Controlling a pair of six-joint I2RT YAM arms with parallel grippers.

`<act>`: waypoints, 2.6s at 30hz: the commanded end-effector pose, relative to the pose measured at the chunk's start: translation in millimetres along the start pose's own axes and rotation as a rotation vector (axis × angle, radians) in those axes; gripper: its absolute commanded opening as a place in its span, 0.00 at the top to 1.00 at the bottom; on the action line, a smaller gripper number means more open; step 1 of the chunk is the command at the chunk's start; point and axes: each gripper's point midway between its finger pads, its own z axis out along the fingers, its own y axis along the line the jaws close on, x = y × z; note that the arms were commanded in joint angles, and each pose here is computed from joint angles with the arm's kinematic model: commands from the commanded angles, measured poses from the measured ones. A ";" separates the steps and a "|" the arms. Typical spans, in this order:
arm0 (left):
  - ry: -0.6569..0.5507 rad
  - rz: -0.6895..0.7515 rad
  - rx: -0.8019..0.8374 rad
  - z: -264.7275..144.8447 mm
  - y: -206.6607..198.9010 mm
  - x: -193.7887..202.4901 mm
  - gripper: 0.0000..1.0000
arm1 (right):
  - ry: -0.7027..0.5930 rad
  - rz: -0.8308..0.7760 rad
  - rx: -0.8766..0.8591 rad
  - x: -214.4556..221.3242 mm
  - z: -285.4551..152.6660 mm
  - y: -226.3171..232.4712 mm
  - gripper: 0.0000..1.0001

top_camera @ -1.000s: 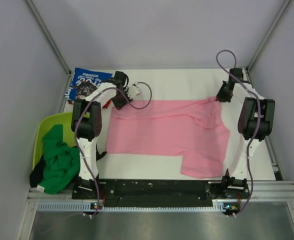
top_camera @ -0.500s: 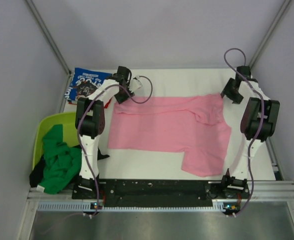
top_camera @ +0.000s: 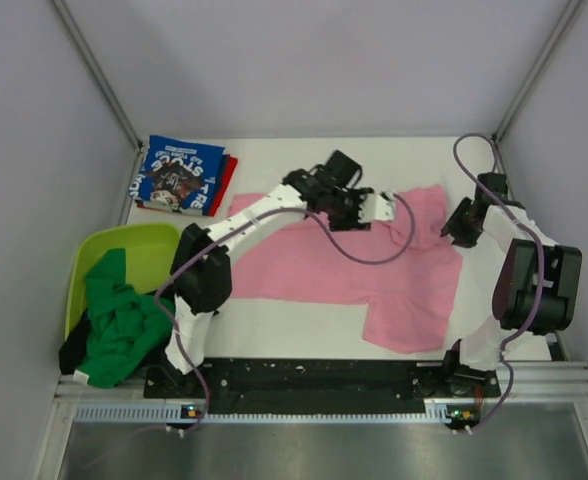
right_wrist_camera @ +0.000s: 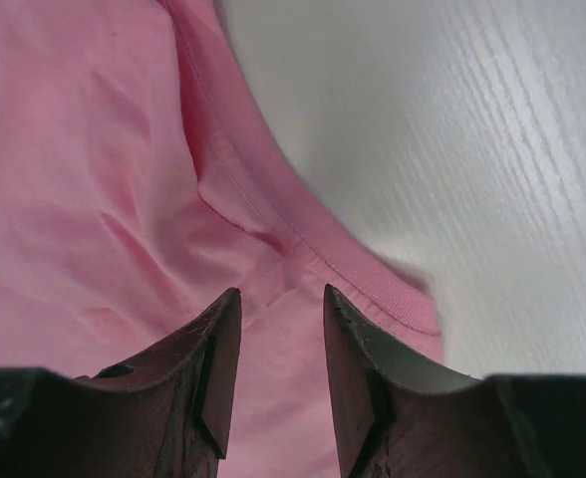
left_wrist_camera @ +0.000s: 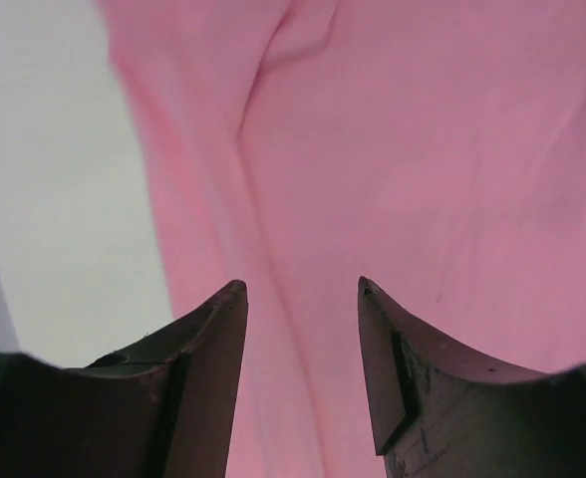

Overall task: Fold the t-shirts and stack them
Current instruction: Fold the flattened tshirt in 1/3 of the way

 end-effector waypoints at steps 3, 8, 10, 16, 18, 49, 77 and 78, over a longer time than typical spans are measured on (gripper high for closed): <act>-0.283 0.063 0.218 64.9 -64.0 -102.2 0.43 | 0.001 0.021 -0.139 -0.2 6.9 22.0 0.59; -0.321 0.059 0.140 110.8 -53.1 -127.1 0.38 | 0.028 0.020 -0.125 6.0 17.0 18.9 0.59; -0.283 0.076 0.103 131.3 -48.7 -121.3 0.36 | 0.035 0.020 -0.110 10.1 19.9 14.7 0.59; -0.207 0.112 -0.065 164.0 -19.8 -110.9 0.35 | 0.032 0.019 -0.116 10.6 24.0 14.4 0.60; -0.206 0.121 -0.073 167.8 -19.4 -112.4 0.38 | 0.031 0.019 -0.124 10.5 24.6 15.9 0.62; -0.159 0.253 -0.025 154.0 -37.2 -121.9 1.00 | -0.080 0.032 0.000 4.1 0.7 -10.2 1.00; -0.143 0.238 0.261 112.8 -85.2 -85.3 1.00 | -0.089 0.087 -0.023 55.5 -22.0 -28.5 1.00; -0.147 0.237 0.270 110.3 -86.8 -86.2 1.00 | -0.096 0.092 -0.020 54.8 -23.6 -29.0 1.00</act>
